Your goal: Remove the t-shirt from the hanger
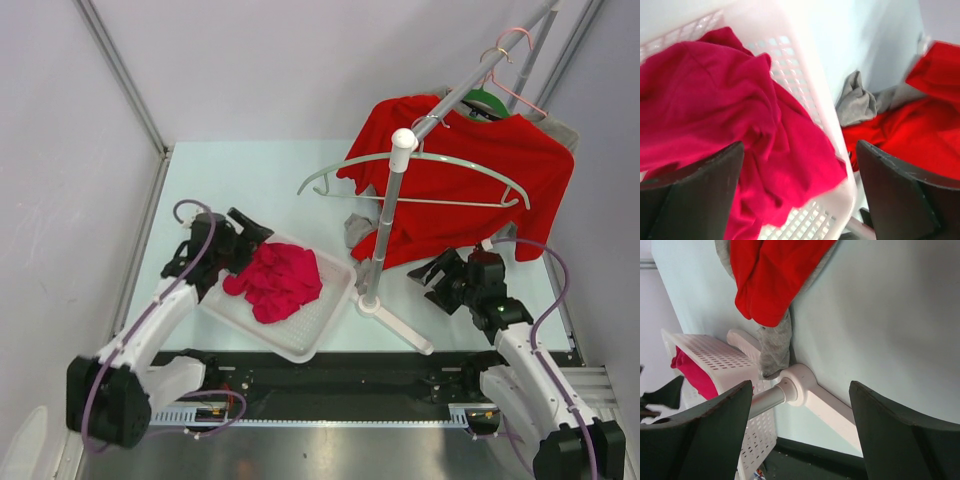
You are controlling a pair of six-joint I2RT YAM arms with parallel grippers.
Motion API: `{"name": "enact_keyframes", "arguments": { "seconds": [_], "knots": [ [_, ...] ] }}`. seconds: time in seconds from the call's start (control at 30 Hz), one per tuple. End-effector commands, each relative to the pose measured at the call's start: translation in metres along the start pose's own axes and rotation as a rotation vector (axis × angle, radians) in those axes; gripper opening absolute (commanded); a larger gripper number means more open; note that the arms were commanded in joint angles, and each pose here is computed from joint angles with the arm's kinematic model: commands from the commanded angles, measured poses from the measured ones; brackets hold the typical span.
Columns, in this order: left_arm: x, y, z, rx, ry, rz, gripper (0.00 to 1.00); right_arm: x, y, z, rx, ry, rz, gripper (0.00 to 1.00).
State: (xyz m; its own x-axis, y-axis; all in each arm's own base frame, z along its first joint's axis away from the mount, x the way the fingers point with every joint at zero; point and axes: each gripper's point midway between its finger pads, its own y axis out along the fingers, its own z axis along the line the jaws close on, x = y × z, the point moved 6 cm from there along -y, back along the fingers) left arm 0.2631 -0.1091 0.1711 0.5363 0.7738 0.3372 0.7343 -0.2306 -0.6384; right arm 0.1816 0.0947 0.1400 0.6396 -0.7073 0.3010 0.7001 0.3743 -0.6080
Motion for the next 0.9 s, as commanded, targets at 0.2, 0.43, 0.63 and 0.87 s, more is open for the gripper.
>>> {"name": "enact_keyframes", "arguments": {
  "seconds": [0.2,0.43,0.63,0.87],
  "knots": [
    [0.007,-0.088,-0.004,-0.142,0.238,-0.164,1.0,0.009,0.001,0.011,0.014,-0.068,-0.022,0.84],
    [-0.037,-0.104,-0.04,-0.387,0.486,-0.1,1.0,0.006,-0.001,0.012,0.043,-0.099,-0.007,0.86],
    [-0.088,-0.108,-0.034,-0.479,0.572,-0.035,1.0,-0.005,-0.01,0.019,0.118,-0.209,0.041,0.88],
    [-0.12,-0.12,-0.018,-0.688,0.575,0.058,0.99,-0.027,-0.025,0.018,0.22,-0.28,0.038,1.0]
  ]
}}
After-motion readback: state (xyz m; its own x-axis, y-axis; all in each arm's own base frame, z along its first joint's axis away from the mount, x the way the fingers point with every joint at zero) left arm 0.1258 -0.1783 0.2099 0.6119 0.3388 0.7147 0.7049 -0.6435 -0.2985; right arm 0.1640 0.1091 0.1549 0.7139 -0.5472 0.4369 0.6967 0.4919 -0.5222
